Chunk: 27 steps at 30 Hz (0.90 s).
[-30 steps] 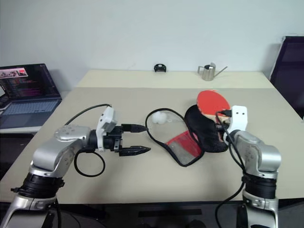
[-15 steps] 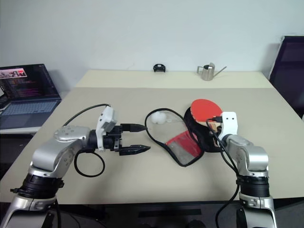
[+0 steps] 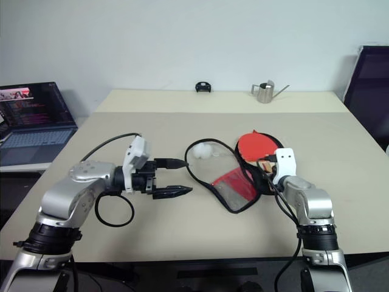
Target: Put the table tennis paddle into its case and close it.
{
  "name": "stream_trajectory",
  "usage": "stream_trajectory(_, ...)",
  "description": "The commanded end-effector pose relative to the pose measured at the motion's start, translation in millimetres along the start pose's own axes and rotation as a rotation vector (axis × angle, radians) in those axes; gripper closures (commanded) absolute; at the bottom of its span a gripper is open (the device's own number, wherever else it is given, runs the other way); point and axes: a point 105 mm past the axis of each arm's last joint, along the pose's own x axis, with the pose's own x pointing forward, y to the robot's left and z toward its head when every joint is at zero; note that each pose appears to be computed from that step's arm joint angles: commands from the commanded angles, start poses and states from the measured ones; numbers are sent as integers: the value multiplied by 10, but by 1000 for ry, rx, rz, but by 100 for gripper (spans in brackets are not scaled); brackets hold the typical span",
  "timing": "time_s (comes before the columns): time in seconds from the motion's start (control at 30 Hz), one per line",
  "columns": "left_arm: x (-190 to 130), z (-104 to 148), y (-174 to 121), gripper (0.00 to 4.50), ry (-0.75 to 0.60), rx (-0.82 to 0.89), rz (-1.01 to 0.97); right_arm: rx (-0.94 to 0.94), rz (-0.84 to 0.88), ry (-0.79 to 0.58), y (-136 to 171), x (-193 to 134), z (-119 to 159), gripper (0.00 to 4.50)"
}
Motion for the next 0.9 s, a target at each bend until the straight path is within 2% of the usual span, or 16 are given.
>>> stream_trajectory(0.03,-53,117,-13,0,-21,47,13,-20,-21,-61,-51,-43,126,342)
stream_trajectory(0.73,-35,115,-19,0,-23,47,10,-58,-69,-43,-141,-66,41,342)
stream_trajectory(0.8,-37,113,-19,0,-22,46,10,-44,-72,-49,-148,-72,49,270)
stream_trajectory(0.9,-39,110,-19,0,-21,45,10,-45,-69,-57,-139,-82,68,189)
